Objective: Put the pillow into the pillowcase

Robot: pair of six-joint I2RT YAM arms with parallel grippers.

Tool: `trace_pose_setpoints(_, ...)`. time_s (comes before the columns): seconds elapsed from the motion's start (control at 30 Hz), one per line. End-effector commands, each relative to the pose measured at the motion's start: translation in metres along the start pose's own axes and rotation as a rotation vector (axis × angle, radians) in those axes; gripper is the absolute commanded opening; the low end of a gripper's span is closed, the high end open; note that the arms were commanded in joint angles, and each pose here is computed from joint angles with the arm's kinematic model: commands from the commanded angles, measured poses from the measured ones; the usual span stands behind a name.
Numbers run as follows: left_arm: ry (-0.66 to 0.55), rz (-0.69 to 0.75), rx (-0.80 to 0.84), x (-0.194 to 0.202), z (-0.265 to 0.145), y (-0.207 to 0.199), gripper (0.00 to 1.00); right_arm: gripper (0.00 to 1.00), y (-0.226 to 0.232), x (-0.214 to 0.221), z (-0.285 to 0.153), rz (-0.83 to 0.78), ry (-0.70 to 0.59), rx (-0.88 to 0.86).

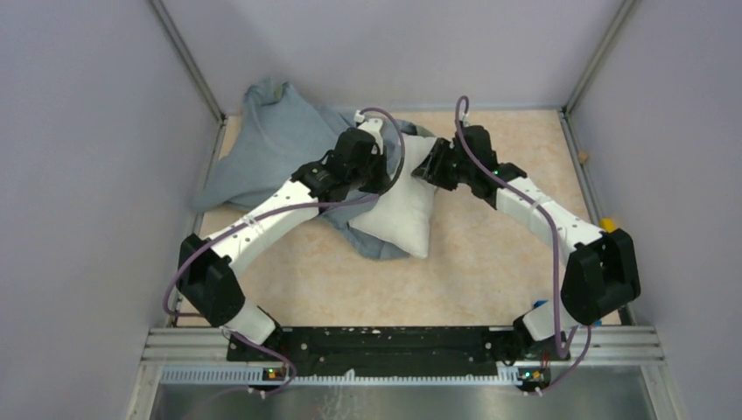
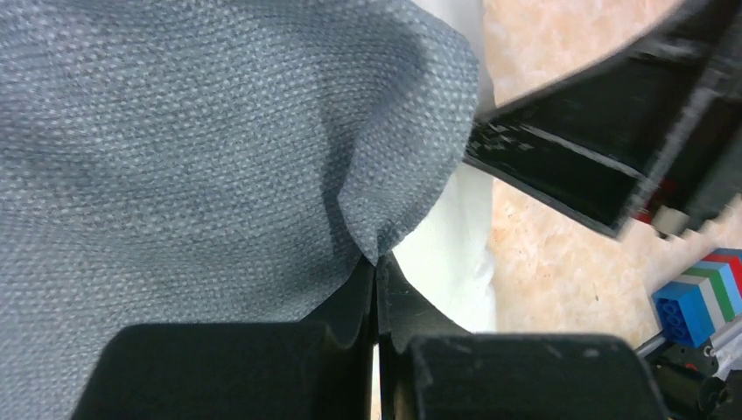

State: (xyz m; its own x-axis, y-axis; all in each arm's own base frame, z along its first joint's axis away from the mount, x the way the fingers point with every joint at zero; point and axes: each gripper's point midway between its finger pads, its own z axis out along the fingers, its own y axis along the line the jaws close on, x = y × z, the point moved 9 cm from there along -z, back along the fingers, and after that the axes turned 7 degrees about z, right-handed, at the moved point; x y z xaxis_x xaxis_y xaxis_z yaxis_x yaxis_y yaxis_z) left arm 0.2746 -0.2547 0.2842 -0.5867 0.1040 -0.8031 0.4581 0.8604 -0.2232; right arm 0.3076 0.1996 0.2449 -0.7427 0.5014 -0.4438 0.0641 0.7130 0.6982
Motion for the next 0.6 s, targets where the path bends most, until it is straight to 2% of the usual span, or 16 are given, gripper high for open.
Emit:
trace_pose_setpoints(0.0, -0.046, -0.055, 0.106, -0.007, 0.014, -0.006, 0.0, 0.59, 0.011, -0.002, -0.037, -0.115, -0.076, -0.074)
trace_pose_setpoints(0.07, -0.039, -0.059, 0.112, -0.006, 0.018, -0.006, 0.0, 0.72, -0.001, 0.002, -0.051, -0.158, -0.091, -0.015)
trace_pose_setpoints(0.17, -0.04, -0.063, 0.119, -0.006, 0.022, -0.006, 0.0, 0.81, -0.022, 0.017, -0.066, -0.224, -0.077, 0.019)
trace_pose_setpoints(0.37, -0.048, -0.064, 0.127, -0.009, 0.023, -0.008, 0.0, 0.85, -0.055, 0.071, -0.058, -0.258, 0.07, -0.049)
trace_pose_setpoints(0.5, -0.048, -0.054, 0.124, -0.01, 0.021, -0.008, 0.0, 0.86, -0.044, 0.104, -0.036, -0.296, 0.117, -0.119)
trace_pose_setpoints(0.57, -0.048, -0.055, 0.134, -0.011, 0.021, -0.009, 0.0, 0.83, -0.041, 0.109, -0.018, -0.264, 0.122, -0.147)
